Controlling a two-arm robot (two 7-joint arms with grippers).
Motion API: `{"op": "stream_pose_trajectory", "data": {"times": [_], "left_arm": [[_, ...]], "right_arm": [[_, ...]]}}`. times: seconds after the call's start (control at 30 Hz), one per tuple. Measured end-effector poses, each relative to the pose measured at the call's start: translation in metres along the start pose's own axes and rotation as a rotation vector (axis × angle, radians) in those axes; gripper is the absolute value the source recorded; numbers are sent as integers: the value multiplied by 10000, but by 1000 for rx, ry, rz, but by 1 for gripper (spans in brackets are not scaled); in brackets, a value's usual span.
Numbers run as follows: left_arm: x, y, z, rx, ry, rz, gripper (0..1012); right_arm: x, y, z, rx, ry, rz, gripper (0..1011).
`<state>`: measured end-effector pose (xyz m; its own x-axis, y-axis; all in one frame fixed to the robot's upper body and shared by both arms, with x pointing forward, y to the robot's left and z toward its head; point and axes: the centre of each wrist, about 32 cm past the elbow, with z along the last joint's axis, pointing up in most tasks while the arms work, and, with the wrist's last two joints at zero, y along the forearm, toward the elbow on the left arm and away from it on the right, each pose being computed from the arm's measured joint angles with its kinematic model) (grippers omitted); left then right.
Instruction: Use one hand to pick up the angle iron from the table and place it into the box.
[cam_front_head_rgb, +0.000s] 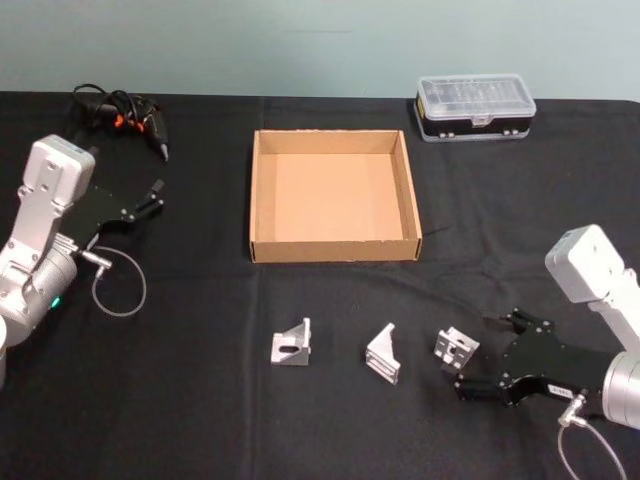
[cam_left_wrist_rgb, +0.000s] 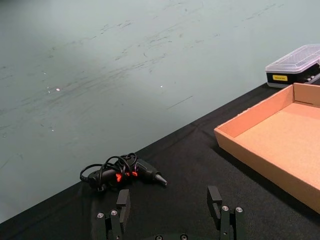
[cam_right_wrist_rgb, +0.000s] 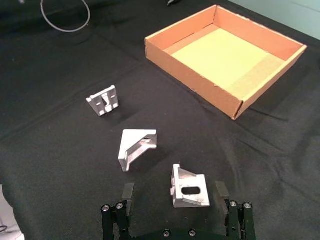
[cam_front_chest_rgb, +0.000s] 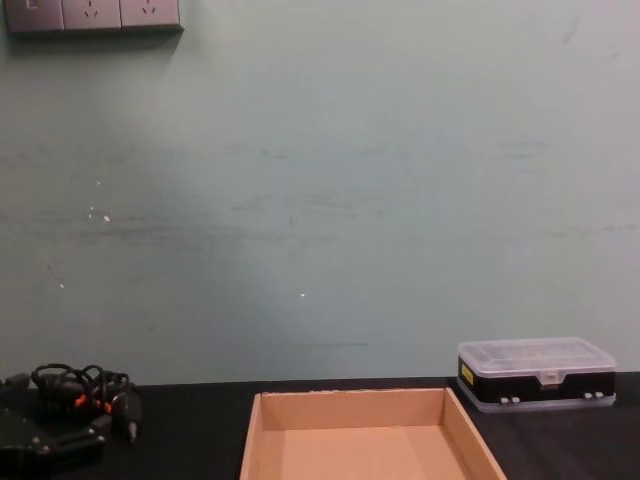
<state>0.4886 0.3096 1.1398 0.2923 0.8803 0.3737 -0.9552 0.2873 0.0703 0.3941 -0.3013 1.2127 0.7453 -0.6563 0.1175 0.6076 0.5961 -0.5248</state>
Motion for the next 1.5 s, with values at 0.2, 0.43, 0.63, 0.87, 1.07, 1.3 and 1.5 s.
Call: {"op": "stream_pose_trajectory", "data": {"times": [0.2, 0.43, 0.63, 0.87, 1.07, 1.3, 1.5], "left_arm": [[0, 0, 0, 0, 0, 0, 1011], [0, 0, 0, 0, 0, 0, 1011], [0, 0, 0, 0, 0, 0, 1011], [0, 0, 0, 0, 0, 0, 1011], [0, 0, 0, 0, 0, 0, 1011], [0, 0, 0, 0, 0, 0, 1011], [0, 0, 0, 0, 0, 0, 1011]], "right_arm": [[3, 67, 25, -11, -20, -5, 1003], [21, 151, 31, -19, -35, -4, 1003], [13, 212, 9, -23, -33, 6, 1003], [4, 259, -12, -23, -27, 15, 1003], [-1, 270, -29, -22, -26, 13, 1003], [-3, 273, -49, -23, -25, 7, 918], [-3, 266, -60, -16, -24, -1, 765]]}}
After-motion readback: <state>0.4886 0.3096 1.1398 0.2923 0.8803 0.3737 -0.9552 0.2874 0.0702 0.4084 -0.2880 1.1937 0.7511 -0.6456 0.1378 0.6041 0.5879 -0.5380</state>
